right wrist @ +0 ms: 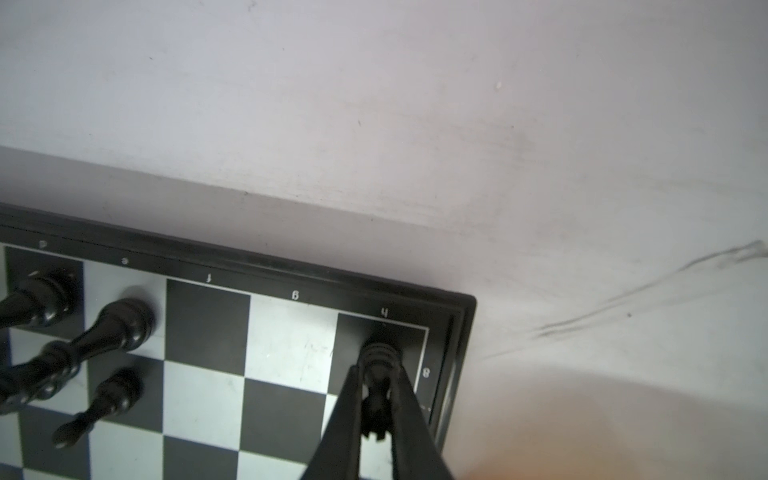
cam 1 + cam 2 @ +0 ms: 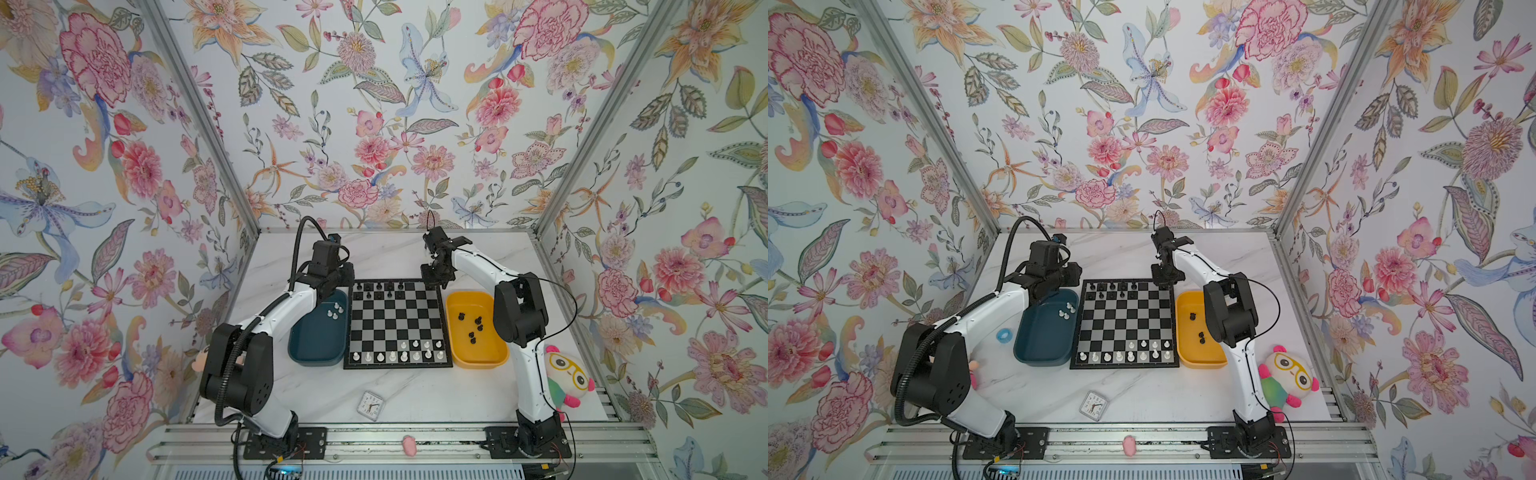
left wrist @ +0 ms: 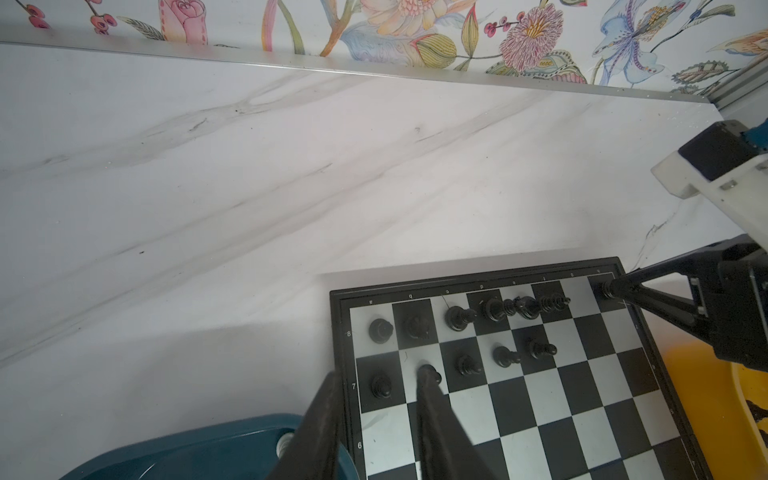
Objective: Set up the chess pieces on the board
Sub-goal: 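Lower the black pawn onto the far corner square and open the right gripper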
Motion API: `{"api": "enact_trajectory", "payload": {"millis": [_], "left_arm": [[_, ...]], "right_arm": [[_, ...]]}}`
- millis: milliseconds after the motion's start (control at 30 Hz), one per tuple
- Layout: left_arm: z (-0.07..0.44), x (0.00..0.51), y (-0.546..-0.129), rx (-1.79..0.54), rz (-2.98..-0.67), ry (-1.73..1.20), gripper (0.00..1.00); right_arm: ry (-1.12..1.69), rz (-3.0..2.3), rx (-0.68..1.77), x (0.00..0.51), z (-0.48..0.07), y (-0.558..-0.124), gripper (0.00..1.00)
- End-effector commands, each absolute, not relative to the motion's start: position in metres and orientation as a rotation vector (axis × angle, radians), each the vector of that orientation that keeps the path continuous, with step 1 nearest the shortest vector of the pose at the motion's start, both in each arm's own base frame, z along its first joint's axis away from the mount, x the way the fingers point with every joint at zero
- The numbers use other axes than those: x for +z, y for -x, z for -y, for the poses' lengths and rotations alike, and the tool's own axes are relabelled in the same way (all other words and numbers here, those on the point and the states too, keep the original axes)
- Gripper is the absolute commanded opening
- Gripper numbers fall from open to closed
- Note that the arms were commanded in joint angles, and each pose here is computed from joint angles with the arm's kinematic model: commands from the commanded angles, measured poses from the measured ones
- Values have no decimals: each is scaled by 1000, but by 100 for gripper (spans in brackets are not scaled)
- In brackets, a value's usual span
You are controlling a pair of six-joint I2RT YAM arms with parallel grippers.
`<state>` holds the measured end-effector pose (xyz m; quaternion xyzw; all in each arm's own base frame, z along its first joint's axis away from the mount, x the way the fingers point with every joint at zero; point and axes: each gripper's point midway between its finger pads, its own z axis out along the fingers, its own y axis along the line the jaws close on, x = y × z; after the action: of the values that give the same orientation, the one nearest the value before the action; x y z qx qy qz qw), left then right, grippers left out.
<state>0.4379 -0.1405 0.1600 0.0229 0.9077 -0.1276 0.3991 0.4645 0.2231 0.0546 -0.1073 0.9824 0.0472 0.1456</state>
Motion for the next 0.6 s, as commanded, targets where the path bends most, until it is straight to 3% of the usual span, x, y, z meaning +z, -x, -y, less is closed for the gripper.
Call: {"api": "enact_trajectory", "payload": {"millis": [0, 567], "left_arm": [[132, 163, -433, -306, -2302, -42, 33], [130, 181, -430, -311, -2262, -43, 33]], "right_arm": [[312, -2870, 113, 40, -219, -460, 18], [301, -2798, 146, 76, -223, -465, 33]]}}
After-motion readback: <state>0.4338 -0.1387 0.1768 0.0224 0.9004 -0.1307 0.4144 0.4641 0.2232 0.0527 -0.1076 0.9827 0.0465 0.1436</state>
